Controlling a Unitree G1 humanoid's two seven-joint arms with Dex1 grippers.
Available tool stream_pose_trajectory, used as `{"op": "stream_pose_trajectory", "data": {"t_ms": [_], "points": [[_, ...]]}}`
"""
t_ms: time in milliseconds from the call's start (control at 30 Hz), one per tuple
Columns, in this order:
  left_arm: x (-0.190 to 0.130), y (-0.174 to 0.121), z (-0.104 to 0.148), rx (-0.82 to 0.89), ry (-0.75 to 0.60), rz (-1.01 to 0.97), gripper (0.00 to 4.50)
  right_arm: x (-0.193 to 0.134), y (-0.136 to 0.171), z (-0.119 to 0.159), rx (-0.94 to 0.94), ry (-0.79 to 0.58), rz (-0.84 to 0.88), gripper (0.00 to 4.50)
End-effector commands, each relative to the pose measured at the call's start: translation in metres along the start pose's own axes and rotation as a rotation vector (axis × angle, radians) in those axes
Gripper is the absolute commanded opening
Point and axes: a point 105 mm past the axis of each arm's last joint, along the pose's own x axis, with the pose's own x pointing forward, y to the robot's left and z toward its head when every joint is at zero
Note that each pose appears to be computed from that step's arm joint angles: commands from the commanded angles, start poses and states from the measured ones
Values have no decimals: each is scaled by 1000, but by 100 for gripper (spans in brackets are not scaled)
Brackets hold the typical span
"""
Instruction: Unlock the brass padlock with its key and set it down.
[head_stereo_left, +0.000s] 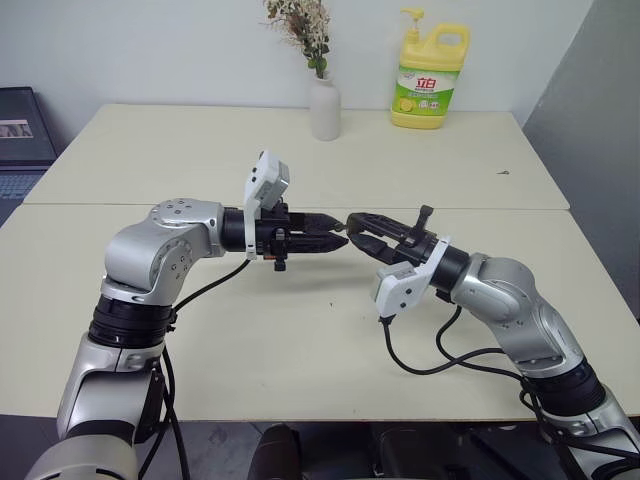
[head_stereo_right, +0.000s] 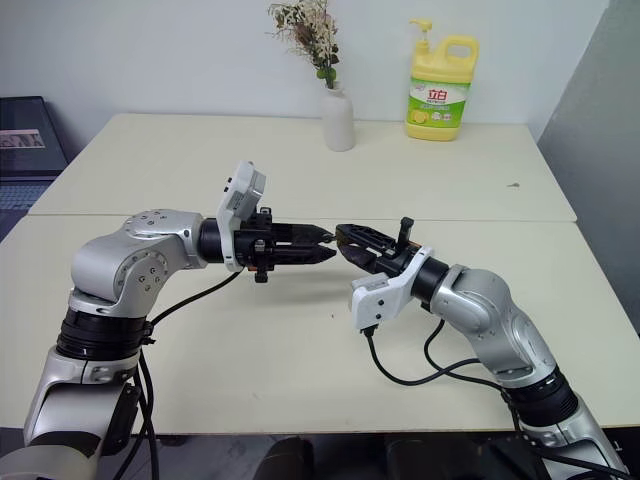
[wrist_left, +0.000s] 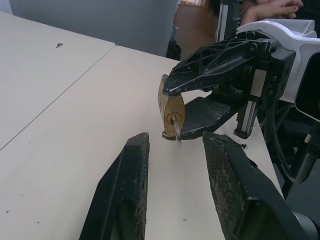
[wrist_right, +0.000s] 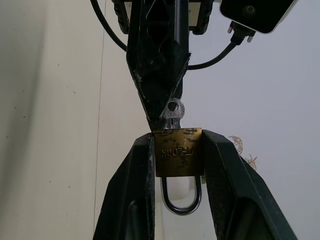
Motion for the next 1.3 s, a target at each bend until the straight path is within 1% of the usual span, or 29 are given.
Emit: {"op": "stream_pose_trajectory", "data": {"t_ms": [33, 300, 700, 800, 900, 933, 1167, 1300], "points": [[-4, -2, 14, 30, -37, 3, 178, -1, -10, 9, -19, -29, -32, 94], [-3, 0, 20, 4, -69, 7, 178, -2, -9, 8, -15, -28, -27, 94], [-1, -1, 18, 9, -60, 4, 178, -2, -7, 8, -5, -27, -22, 94], [1, -3, 16, 18, -51, 1, 122, -1, -7, 8, -3, -28, -21, 94], [2, -3, 16, 19, -51, -3, 26, -1, -8, 8, -3, -30, -21, 94], [3, -3, 16, 20, -51, -4, 2, -1, -8, 8, -3, -30, -21, 94], [4, -5, 15, 34, -42, -16, 0, -1, -8, 8, 1, -29, -22, 94], [3, -6, 15, 75, -33, -17, 0, -1, -9, 7, 13, -24, -28, 94]]}}
